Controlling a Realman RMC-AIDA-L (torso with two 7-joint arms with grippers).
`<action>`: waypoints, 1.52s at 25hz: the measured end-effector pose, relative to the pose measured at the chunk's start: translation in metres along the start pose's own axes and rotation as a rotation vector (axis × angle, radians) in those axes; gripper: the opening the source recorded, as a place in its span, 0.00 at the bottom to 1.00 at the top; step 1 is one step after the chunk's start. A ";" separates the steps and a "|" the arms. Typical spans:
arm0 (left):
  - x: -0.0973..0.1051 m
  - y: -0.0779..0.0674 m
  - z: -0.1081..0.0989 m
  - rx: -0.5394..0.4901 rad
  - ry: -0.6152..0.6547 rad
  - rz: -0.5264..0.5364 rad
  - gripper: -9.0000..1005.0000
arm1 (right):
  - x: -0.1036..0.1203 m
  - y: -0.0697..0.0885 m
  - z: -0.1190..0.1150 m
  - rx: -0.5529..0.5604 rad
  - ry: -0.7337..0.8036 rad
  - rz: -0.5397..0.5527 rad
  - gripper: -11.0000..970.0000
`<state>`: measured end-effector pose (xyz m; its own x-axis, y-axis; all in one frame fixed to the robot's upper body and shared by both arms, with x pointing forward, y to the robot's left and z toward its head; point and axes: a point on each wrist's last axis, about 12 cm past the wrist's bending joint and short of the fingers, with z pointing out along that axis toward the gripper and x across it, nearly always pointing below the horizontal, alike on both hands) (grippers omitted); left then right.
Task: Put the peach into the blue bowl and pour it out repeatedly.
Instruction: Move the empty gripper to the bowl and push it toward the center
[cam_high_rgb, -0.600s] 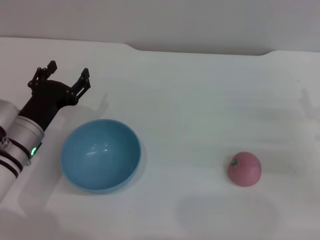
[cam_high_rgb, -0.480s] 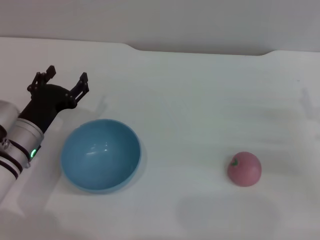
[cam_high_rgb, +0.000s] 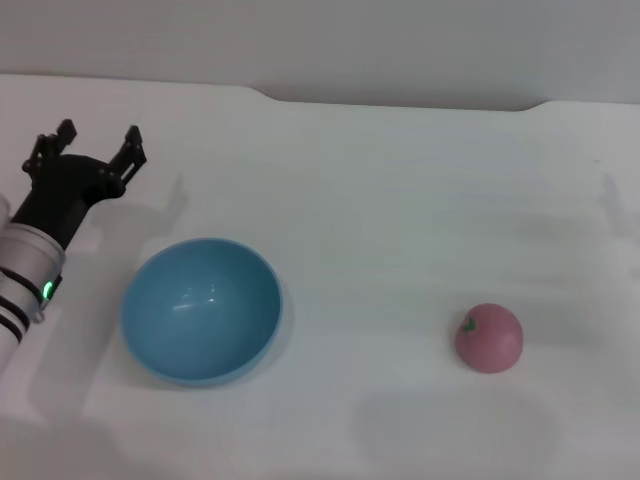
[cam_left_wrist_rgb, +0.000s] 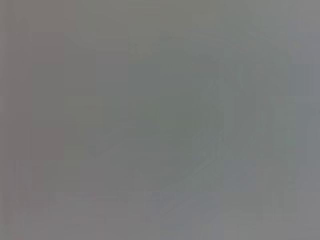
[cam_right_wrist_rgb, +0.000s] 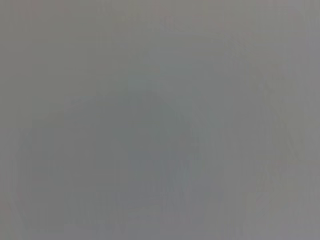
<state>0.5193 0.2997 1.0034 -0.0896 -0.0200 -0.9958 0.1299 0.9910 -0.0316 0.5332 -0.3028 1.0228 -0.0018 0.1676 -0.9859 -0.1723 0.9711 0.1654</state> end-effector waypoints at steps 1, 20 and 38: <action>-0.001 0.001 0.002 -0.001 -0.001 0.006 0.84 | 0.000 0.000 0.000 0.000 0.000 0.000 0.72; -0.101 0.012 0.096 0.258 0.280 -0.100 0.84 | 0.003 0.000 -0.002 0.007 0.017 0.006 0.72; -0.178 0.043 0.028 0.274 0.873 -0.199 0.84 | 0.000 0.000 0.010 0.009 0.033 -0.008 0.72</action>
<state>0.5688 0.3418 1.1765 -0.8304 0.0305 -0.5564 0.2509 0.9120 -0.3244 0.5428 -0.3009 1.0228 -0.0326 0.1542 -0.9875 -0.1631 0.9740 0.1575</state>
